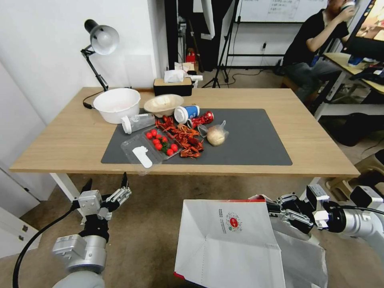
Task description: Pick up the food delivery bag from the floor and place it on the table.
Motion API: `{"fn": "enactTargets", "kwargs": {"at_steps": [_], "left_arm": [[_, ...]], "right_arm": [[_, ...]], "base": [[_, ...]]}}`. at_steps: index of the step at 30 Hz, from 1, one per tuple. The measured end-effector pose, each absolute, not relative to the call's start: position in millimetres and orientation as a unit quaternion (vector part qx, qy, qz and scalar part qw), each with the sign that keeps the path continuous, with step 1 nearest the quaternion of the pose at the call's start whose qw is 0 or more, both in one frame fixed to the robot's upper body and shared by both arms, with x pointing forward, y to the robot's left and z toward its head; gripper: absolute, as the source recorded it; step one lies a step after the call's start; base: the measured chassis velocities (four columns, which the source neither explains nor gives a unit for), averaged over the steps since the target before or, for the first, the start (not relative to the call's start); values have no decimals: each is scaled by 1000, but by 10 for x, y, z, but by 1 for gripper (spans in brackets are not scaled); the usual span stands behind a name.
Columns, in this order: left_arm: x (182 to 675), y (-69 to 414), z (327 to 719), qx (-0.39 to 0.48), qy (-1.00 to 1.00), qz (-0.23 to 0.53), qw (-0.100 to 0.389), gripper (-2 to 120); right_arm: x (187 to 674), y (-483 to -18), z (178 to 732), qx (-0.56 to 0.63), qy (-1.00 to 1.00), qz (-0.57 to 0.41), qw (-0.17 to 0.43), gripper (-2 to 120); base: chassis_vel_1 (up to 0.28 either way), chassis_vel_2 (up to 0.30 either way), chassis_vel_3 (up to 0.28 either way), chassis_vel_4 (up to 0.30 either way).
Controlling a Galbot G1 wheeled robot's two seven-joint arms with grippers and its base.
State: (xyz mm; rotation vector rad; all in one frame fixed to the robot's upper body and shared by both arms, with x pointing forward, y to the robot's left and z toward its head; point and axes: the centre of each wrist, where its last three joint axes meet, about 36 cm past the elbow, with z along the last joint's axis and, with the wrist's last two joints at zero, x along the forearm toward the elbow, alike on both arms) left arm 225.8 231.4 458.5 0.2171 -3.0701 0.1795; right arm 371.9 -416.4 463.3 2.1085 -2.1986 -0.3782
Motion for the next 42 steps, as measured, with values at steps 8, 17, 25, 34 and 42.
{"fn": "enactTargets", "kwargs": {"at_steps": [8, 17, 25, 34, 42], "left_arm": [[2262, 2318, 4575, 68, -996, 59, 27, 100], [2261, 2321, 4577, 65, -996, 60, 25, 100], [2264, 2314, 4556, 64, -996, 61, 26, 100], [2262, 2320, 4556, 67, -996, 61, 21, 100], [2251, 2313, 4559, 67, -996, 61, 20, 100]], "right_arm": [[3722, -4167, 4633, 686, -716, -123, 36, 0], [3725, -4167, 4635, 685, -717, -123, 35, 0], [3738, -4207, 4755, 675, -726, -131, 13, 0], [3791, -4505, 5464, 601, -779, -157, -81, 0], [3841, -4432, 6062, 360, -893, -217, -160, 0]], "base": [[0, 0, 0, 0], [0, 0, 0, 0], [0, 0, 0, 0], [0, 0, 0, 0], [0, 0, 0, 0]]}}
